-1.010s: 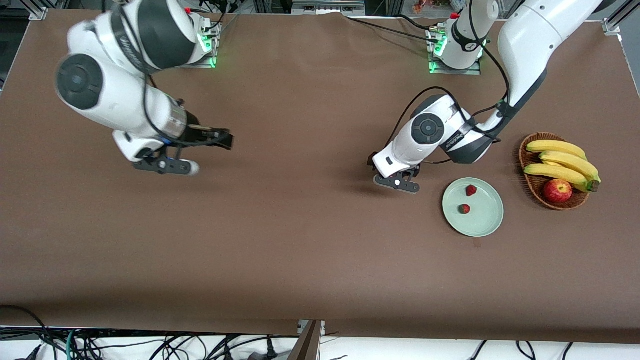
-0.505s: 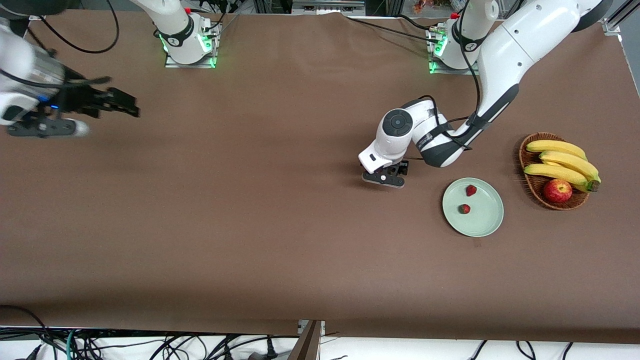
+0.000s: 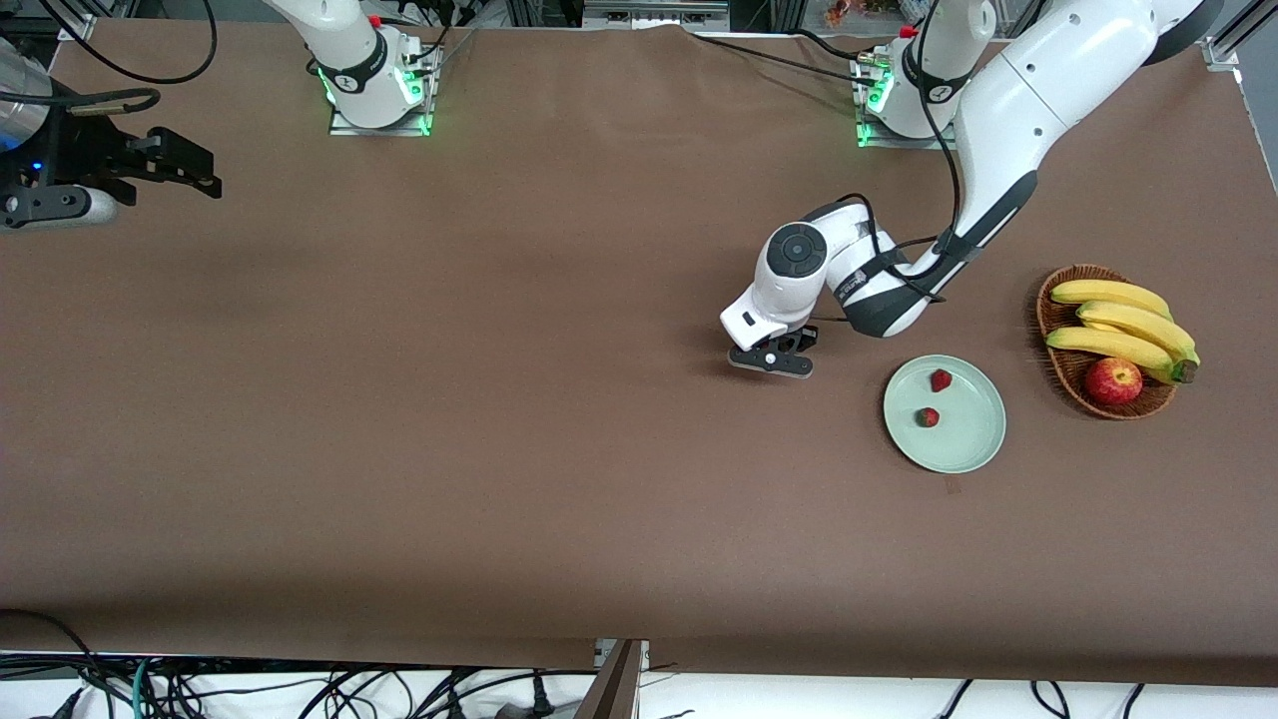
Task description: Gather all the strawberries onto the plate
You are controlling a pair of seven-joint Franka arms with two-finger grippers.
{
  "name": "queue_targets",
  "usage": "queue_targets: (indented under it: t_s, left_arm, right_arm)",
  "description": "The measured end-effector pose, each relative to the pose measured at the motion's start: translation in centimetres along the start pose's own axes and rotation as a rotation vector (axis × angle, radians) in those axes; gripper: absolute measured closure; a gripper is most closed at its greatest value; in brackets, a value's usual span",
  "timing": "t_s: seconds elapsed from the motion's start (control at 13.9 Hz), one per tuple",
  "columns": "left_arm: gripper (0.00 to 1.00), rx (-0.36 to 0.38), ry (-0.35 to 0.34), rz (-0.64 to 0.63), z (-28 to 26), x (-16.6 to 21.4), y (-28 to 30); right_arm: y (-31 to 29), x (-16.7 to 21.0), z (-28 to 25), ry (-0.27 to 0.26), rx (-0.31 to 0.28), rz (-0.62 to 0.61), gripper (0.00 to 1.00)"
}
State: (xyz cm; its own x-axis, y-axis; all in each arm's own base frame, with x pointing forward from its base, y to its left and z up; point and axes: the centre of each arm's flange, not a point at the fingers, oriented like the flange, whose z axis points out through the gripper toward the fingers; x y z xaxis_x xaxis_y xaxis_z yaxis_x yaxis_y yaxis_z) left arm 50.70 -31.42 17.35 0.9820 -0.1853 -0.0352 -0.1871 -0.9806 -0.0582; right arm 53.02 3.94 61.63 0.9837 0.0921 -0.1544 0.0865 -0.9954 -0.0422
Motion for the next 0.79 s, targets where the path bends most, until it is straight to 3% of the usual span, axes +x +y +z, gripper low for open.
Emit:
queue_targets:
  t_s: [0.29,0.5,0.79]
  left_arm:
    - [0.62,0.027,-0.003,0.022,-1.1,1.6,-2.8]
    - [0.62,0.028,-0.052,0.050,-4.2,3.9,-6.2]
    - [0.62,-0.001,-0.089,0.210,-6.9,6.8,-13.1]
  right_arm:
    - [-0.1,0.5,0.2,0.013,-0.002,-0.002,0.00]
    - [-0.1,0.6,0.0,0.026,-0.011,-0.003,0.00]
    - [-0.1,2.0,1.0,0.034,-0.033,-0.004,0.00]
